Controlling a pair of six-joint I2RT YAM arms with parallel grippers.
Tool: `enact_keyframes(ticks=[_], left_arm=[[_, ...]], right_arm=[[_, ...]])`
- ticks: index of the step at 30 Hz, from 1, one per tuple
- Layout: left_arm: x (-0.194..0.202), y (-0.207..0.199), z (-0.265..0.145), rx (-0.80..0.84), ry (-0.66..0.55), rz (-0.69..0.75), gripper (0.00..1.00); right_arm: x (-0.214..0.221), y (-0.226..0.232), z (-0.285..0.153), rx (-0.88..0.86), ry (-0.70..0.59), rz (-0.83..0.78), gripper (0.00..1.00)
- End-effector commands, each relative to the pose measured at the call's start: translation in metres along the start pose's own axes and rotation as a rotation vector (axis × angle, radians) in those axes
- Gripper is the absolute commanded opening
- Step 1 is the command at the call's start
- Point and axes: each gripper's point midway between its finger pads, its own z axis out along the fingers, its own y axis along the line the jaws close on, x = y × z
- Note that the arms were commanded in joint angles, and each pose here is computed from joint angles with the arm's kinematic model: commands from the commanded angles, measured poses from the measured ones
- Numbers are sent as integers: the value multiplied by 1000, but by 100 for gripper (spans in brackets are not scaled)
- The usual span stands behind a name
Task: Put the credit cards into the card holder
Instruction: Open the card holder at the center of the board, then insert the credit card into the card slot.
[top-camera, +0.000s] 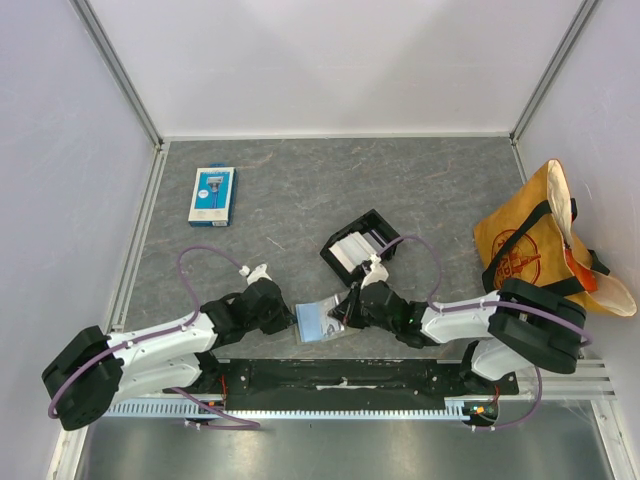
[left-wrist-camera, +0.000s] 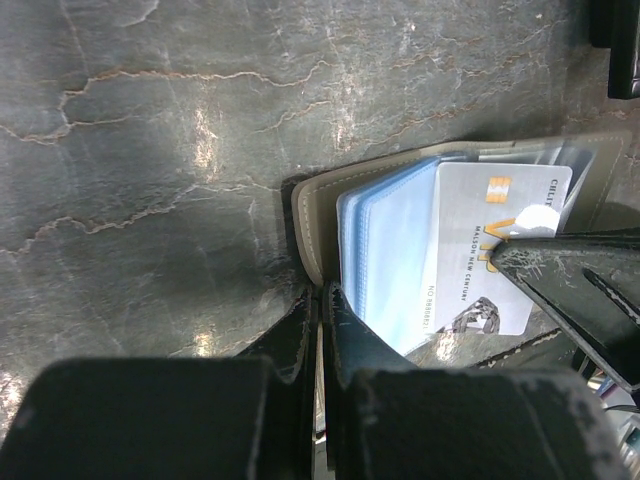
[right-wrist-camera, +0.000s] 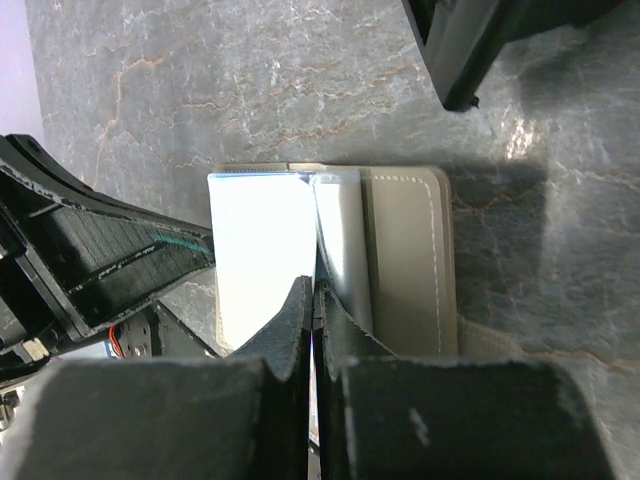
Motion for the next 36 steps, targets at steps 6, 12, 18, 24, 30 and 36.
enact_keyframes(ticks=[6,12,18,24,30,36], left_arm=[[8,19,3,-64,18,-5,2],[2,19,2,-76,-6,-12,2],[-2,21,1,-104,-27,-16,2],[-2,16,2,-89,-17,-12,2],[0,14,2,-66,-11,-21,2],[-2,12,-1,-53,-23,-25,2]], right_arm=[[17,-2,1,-7,83,6,0],[22,-2,-5,1,115,-18,0],[21,-10,-10,45,105,5,0],[28,-4,-3,20,142,20,0],[28,10,7,-2,142,12,0],[26,6,6,56,128,-39,12]])
